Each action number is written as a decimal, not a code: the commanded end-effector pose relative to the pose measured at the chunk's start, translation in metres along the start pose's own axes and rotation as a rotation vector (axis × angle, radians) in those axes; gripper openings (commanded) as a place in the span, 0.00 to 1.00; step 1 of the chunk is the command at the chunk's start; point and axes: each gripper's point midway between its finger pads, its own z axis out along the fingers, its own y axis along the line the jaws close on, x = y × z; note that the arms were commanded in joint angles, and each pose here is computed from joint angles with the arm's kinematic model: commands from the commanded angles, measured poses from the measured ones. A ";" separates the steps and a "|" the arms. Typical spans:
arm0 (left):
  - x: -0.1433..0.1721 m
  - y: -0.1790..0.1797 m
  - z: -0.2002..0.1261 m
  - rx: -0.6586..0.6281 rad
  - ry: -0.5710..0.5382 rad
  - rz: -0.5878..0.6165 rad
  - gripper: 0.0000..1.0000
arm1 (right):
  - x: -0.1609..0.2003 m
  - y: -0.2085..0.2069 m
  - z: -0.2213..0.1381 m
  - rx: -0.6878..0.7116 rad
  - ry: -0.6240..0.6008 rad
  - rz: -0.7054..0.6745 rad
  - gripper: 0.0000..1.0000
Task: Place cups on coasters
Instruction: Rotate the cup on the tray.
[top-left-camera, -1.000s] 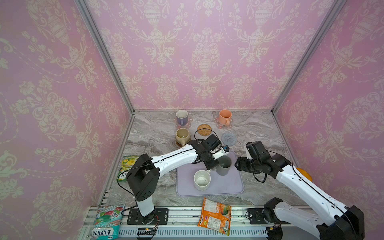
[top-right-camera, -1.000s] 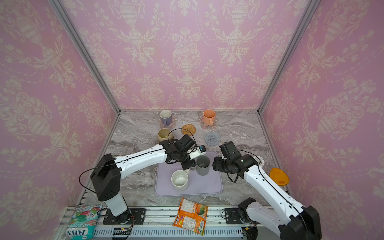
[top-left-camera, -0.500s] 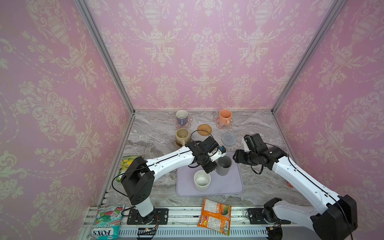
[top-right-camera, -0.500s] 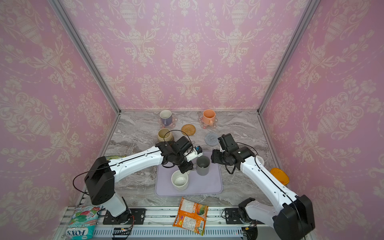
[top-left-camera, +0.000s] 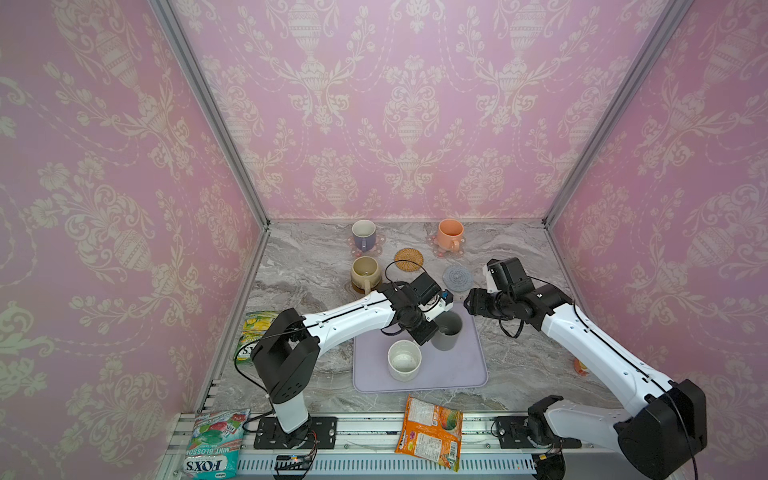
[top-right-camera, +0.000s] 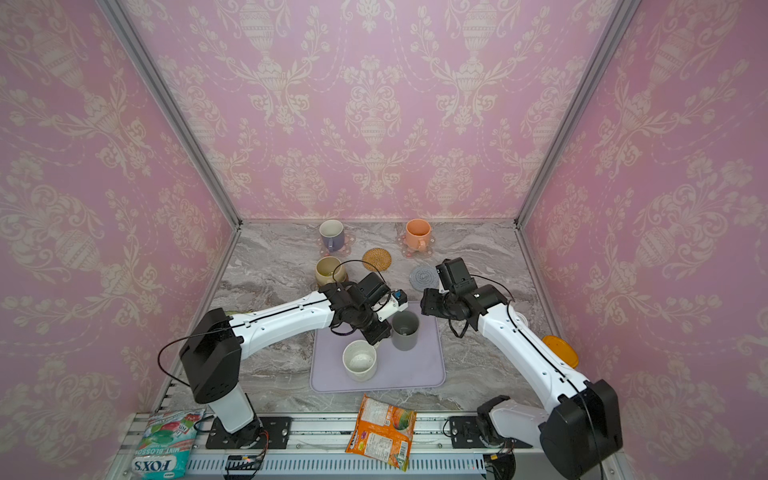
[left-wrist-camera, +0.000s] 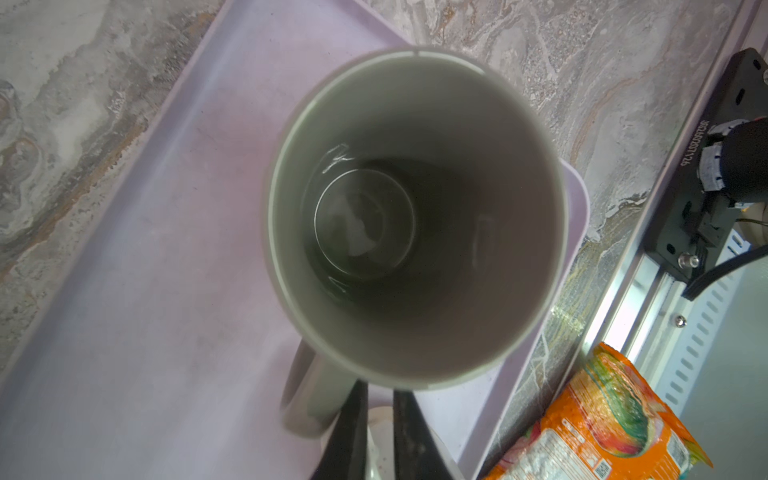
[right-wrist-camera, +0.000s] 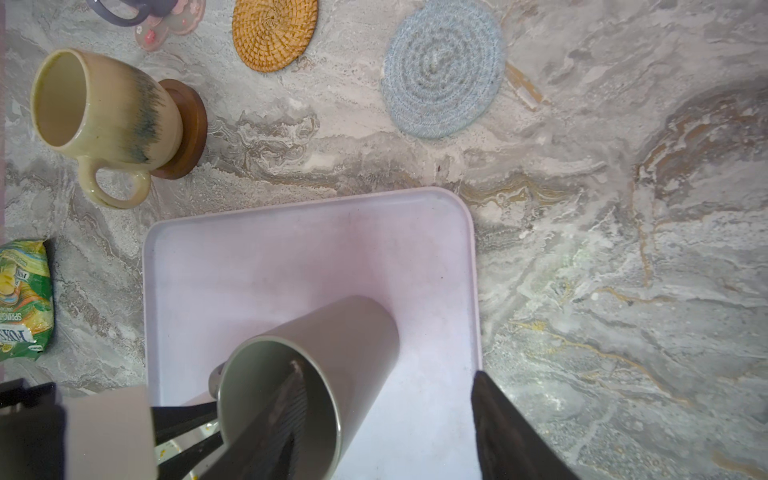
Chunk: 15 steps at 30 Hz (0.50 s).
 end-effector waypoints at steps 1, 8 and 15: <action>-0.006 0.019 0.000 -0.060 0.001 -0.054 0.17 | -0.006 -0.004 -0.007 0.000 -0.025 -0.008 0.65; -0.012 0.032 -0.009 -0.097 0.005 -0.037 0.17 | 0.003 -0.014 0.002 0.005 -0.002 0.001 0.66; -0.016 0.049 -0.014 -0.143 0.013 -0.038 0.19 | 0.008 -0.014 0.011 -0.007 0.013 0.002 0.65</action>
